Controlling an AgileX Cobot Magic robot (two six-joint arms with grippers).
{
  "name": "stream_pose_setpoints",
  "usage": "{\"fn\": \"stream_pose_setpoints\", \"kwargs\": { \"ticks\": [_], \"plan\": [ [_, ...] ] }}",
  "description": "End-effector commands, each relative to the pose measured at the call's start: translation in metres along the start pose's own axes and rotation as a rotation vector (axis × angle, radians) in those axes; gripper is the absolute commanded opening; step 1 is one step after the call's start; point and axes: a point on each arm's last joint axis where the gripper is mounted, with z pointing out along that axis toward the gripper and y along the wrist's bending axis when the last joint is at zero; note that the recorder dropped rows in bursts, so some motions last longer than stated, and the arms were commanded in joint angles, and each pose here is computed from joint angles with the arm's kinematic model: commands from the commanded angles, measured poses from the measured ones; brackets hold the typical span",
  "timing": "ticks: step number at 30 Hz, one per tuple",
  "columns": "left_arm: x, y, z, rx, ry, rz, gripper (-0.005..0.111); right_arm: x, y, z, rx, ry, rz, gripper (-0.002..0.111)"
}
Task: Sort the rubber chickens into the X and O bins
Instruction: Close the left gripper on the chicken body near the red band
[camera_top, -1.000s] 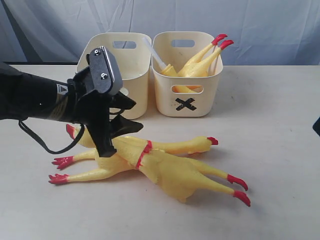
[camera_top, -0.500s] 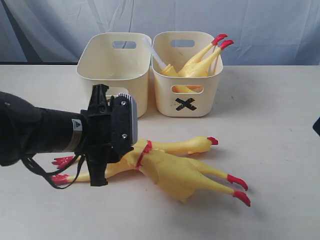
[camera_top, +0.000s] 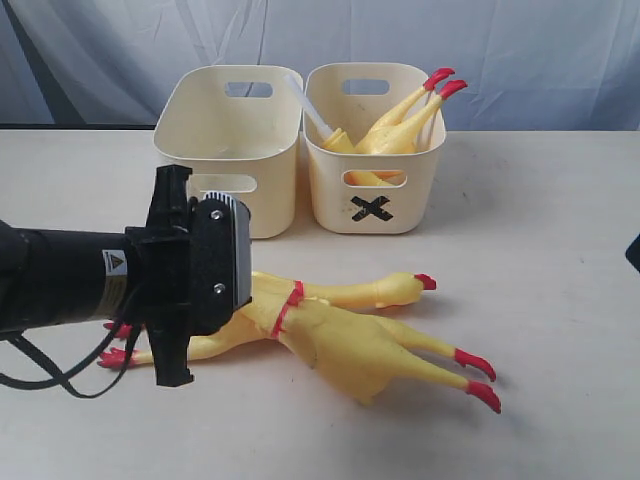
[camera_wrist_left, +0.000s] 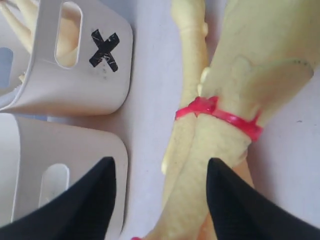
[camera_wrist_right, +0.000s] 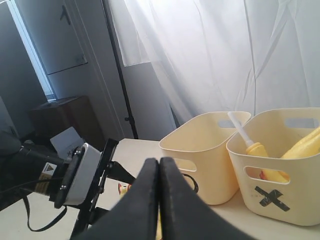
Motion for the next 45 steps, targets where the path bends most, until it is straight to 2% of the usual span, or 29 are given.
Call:
{"fn": "stream_pose_setpoints", "kwargs": {
  "ticks": [1, 10, 14, 27, 38, 40, 44, 45],
  "plan": [
    [-0.003, -0.009, 0.004, 0.072, -0.044, 0.006, 0.053, 0.000, -0.001, 0.000, 0.008, -0.003, 0.002, -0.001],
    [0.006, -0.024, 0.028, 0.169, -0.008, 0.164, 0.053, 0.000, 0.000, 0.000, 0.004, -0.003, 0.002, -0.001],
    [0.013, -0.026, 0.035, 0.168, 0.041, 0.225, 0.053, 0.000, 0.000, 0.000, 0.004, -0.003, 0.004, -0.001],
    [0.007, -0.012, 0.038, 0.116, 0.047, 0.237, 0.053, 0.000, 0.000, 0.000, -0.002, -0.002, 0.004, -0.001],
    [0.010, -0.014, 0.066, 0.174, 0.069, 0.274, 0.052, 0.000, 0.000, 0.000, -0.002, -0.002, 0.004, -0.001],
    [0.011, -0.015, 0.067, 0.178, 0.070, 0.259, 0.043, 0.000, 0.000, 0.000, -0.002, -0.002, 0.004, -0.001],
    [0.011, -0.015, 0.067, 0.178, 0.070, 0.259, 0.003, 0.000, 0.000, 0.000, -0.002, -0.002, 0.004, -0.001],
    [0.011, -0.015, 0.067, 0.178, 0.070, 0.262, 0.000, 0.000, 0.000, 0.000, -0.002, -0.002, 0.004, -0.001]
  ]
}}
